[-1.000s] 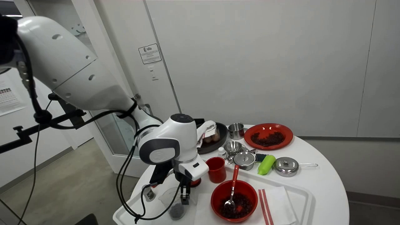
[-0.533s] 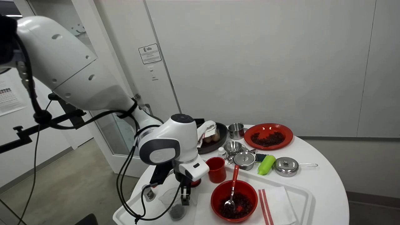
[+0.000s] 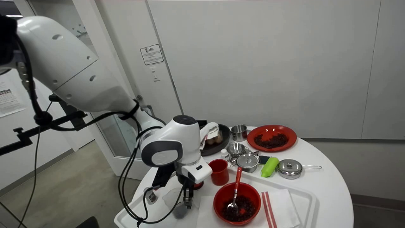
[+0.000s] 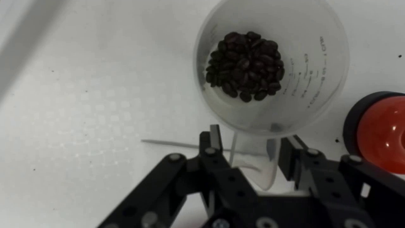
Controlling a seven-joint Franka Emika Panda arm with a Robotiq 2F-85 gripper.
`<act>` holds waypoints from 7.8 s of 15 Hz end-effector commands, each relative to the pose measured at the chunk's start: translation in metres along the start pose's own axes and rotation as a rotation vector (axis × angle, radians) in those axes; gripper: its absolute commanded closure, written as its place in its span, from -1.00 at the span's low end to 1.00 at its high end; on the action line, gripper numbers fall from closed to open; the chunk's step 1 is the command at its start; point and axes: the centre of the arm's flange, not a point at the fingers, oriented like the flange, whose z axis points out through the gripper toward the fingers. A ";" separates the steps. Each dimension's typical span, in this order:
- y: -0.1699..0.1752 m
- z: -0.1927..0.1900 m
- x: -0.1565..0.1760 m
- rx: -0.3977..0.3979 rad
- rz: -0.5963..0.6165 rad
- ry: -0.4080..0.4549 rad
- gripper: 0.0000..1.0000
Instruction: Pour the contents of the cup into the bowl
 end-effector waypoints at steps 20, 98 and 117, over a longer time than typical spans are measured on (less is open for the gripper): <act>0.011 -0.020 0.007 0.067 -0.018 -0.006 -0.73; -0.030 -0.077 -0.023 -0.409 0.284 1.579 0.86; -0.036 -0.080 -0.011 -0.382 0.290 1.825 0.86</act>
